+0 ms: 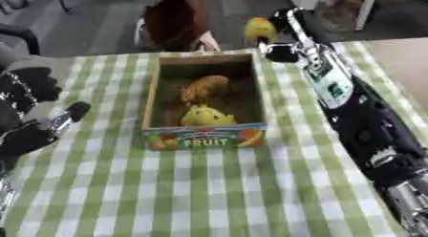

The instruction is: Pick up objects on the table and place them in the box.

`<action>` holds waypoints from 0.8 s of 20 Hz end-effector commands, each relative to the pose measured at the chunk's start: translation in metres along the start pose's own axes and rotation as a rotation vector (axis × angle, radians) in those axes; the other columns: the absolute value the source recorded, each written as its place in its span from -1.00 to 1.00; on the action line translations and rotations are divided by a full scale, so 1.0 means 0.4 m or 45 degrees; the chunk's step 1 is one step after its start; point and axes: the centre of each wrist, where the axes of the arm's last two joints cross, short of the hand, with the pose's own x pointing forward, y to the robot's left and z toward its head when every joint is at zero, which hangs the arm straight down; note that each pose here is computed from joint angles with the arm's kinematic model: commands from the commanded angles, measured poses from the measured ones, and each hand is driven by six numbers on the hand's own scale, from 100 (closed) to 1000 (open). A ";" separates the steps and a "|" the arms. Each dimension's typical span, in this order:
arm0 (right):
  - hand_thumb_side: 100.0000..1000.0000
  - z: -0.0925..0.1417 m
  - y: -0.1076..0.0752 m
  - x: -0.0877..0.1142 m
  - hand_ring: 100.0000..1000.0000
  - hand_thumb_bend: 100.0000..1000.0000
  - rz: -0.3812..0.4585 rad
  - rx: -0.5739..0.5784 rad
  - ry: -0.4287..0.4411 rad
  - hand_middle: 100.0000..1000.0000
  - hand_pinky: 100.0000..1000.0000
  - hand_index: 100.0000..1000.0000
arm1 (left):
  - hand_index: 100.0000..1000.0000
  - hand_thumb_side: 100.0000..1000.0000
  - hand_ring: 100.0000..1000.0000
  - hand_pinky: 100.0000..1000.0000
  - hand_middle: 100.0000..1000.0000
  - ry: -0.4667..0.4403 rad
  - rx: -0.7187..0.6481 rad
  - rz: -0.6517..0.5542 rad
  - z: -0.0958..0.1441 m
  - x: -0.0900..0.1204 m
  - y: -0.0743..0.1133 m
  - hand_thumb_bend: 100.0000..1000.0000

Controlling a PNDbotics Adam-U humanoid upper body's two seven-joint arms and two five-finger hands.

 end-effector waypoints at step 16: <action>-0.51 -0.005 0.095 0.067 0.38 0.03 0.161 0.229 -0.139 0.25 0.39 0.68 | 0.36 -0.86 0.20 0.34 0.07 -0.055 -0.013 0.008 -0.013 0.027 -0.002 0.45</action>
